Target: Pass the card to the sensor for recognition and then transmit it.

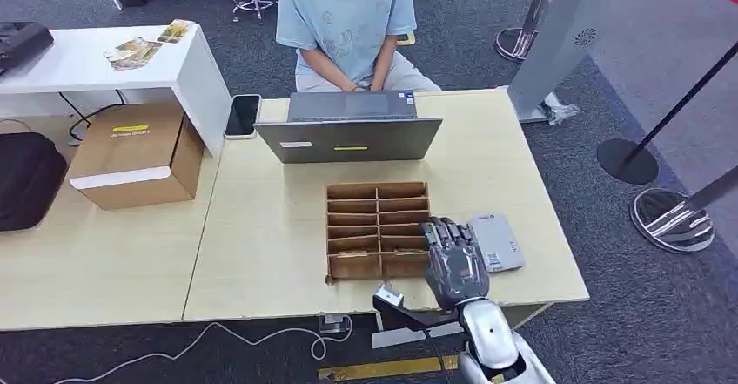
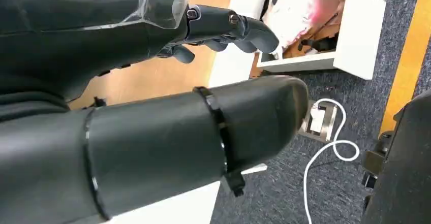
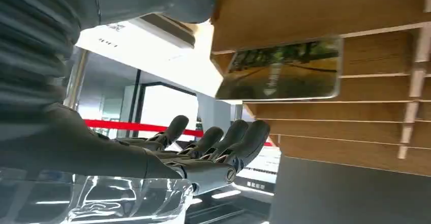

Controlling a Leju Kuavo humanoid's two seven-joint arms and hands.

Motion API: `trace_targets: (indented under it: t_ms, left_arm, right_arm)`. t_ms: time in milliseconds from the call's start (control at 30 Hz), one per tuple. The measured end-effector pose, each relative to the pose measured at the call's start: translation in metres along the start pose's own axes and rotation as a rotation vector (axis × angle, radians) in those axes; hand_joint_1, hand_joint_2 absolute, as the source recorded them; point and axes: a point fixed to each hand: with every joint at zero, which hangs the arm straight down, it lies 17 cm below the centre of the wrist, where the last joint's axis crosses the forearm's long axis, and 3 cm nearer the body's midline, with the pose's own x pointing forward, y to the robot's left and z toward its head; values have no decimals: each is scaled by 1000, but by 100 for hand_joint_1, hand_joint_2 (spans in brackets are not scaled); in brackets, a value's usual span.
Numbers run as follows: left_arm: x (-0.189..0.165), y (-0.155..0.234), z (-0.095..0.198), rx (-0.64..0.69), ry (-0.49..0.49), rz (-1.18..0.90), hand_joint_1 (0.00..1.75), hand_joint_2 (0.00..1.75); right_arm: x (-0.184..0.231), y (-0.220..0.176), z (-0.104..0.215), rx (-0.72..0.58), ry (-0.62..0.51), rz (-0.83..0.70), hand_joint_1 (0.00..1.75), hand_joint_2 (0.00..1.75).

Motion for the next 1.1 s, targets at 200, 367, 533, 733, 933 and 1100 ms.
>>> trace_targets:
  t_ms: [200,367,533,733,933,1100]
  left_arm:
    - [0,0,0,0,-1,-2,0,0]
    - [0,0,0,0,-3,-2,0,0]
    - [1,0,0,1,-6,0,0,0]
    - [1,0,0,1,-11,-1,0,0]
    - [2,1,0,1,-15,-1,0,0]
    - [2,0,0,1,-17,-2,0,0]
  right_arm:
    - [7,3,1,12,-17,0,59,175]
    - [8,3,1,16,-16,2,73,175]
    - [8,3,1,15,-16,2,110,175]
    - [10,2,-1,12,-21,4,145,175]
    - [14,2,-1,12,-33,5,148,175]
    - [16,3,-1,9,-37,5,154,175]
